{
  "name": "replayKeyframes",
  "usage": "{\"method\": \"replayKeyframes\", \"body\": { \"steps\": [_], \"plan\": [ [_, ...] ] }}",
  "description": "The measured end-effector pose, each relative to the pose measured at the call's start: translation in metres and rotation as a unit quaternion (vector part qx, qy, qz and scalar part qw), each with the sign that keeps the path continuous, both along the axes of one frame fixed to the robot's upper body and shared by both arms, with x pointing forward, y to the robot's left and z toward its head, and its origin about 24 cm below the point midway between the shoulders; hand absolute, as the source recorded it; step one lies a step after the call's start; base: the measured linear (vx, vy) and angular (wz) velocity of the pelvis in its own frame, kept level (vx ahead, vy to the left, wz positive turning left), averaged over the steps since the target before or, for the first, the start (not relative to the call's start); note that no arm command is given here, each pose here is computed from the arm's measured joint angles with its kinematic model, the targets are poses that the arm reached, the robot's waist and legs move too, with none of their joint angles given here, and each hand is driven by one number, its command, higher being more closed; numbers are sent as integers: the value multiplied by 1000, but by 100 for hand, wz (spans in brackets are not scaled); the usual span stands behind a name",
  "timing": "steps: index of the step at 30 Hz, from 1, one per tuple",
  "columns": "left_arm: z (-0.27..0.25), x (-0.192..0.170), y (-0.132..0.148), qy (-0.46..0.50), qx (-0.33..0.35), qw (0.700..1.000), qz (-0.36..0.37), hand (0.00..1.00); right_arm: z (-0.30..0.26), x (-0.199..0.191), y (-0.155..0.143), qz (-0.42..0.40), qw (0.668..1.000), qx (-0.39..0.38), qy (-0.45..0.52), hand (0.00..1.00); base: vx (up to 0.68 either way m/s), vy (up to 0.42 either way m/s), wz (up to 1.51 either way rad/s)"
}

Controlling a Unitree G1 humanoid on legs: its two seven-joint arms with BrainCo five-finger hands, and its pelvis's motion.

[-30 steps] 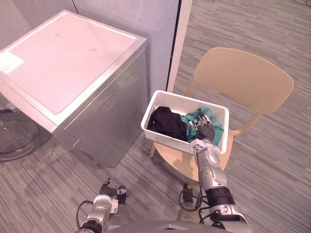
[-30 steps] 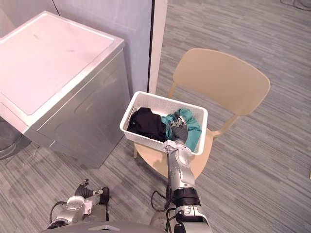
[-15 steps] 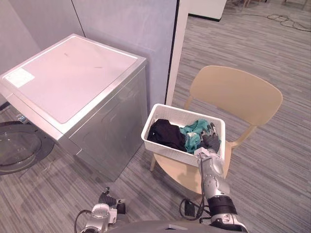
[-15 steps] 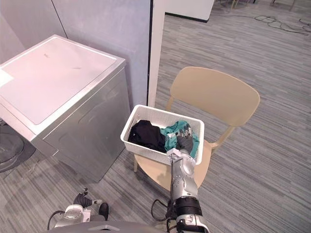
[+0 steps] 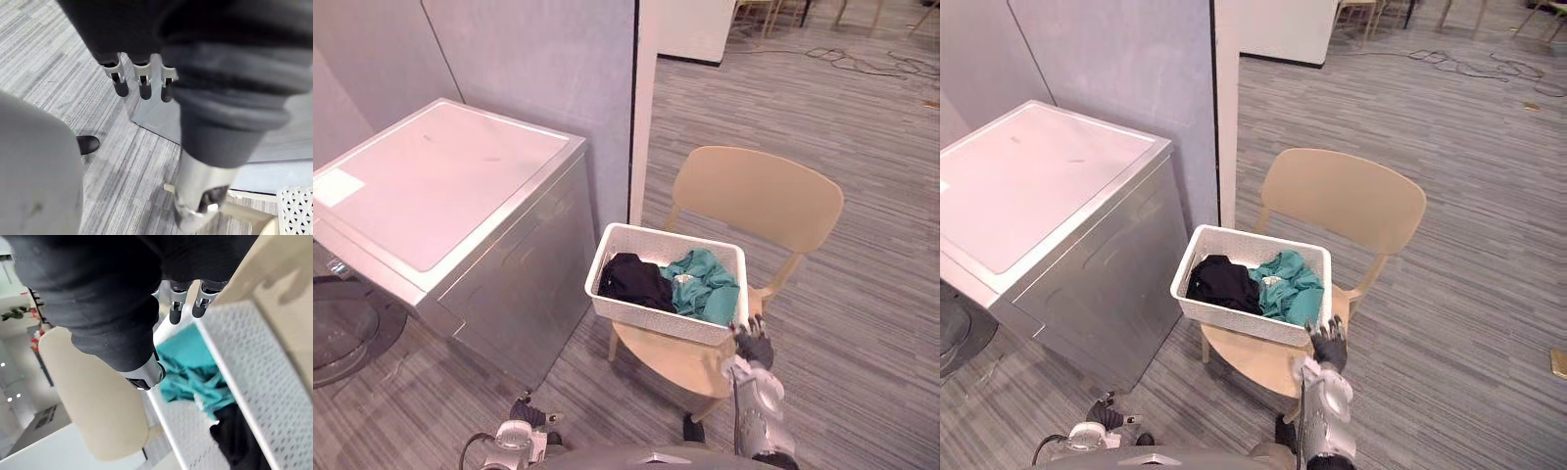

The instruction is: Pick up the laundry basket with both hands and put the clothes into the washing machine.

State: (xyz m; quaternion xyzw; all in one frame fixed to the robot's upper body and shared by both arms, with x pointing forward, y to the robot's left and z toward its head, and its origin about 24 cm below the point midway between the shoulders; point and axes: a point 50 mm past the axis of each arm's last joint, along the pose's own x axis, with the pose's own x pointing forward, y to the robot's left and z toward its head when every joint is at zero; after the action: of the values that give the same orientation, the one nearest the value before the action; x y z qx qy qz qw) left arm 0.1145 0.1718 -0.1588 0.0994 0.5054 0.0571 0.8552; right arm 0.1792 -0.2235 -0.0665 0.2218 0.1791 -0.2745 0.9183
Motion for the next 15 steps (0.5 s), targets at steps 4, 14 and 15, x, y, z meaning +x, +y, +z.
{"method": "replayKeyframes", "body": {
  "steps": [4,14,15],
  "plan": [
    [-2,-6,3,13,1,1000,9,0,-23,-38,2,-14,998,23,62,0,-30,-8,-27],
    [0,-4,10,2,-12,999,50,0,-31,-62,-1,-25,996,32,82,0,-94,-46,21],
    [1,0,10,-4,-13,998,54,0,-31,-60,-1,-29,996,33,79,0,-86,-30,16]
  ]
}}
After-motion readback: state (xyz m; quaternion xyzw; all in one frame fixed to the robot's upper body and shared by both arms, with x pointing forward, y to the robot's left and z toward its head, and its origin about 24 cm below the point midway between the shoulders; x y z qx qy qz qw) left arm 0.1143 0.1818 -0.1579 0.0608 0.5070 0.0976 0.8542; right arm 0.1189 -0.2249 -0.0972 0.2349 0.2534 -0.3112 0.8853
